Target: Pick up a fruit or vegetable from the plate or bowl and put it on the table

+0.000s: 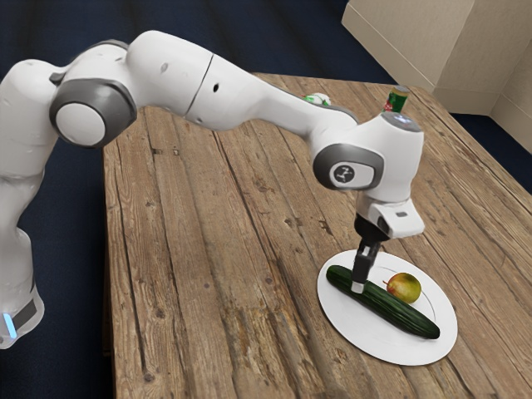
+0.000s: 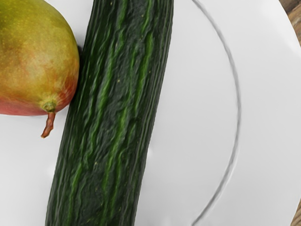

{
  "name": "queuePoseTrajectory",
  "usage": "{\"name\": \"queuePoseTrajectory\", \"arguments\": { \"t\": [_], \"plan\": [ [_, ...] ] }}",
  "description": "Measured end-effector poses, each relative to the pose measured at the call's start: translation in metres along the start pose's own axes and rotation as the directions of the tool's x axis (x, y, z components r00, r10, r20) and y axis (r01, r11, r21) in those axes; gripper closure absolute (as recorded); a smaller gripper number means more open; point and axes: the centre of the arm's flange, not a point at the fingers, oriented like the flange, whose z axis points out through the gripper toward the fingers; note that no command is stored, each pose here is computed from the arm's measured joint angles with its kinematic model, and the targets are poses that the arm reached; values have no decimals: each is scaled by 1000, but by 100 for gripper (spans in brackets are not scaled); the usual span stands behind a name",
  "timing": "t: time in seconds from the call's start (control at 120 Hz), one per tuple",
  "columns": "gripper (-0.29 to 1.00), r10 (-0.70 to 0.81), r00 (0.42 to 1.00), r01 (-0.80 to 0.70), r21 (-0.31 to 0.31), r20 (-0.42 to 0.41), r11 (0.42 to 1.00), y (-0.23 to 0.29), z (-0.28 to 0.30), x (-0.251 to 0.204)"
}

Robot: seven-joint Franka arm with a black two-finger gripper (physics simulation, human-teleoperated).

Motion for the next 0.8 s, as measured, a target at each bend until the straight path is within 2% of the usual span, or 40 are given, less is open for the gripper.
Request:
{"name": "queuePoseTrajectory", "arguments": {
  "t": [0.167,0.408,0.55,0.617,0.742,0.8],
  "plan": [
    [0,128,992,-128,4,-15,992,3,21,8],
    [0,208,978,-208,1,-30,978,-20,42,6],
    [0,248,968,-249,-21,-32,968,-28,61,6],
    [5,262,964,-263,-18,-38,965,-33,62,7],
    [27,253,966,-256,-40,-60,966,-45,69,4],
    [20,256,964,-259,-47,-66,965,-47,72,4]
  ]
}}
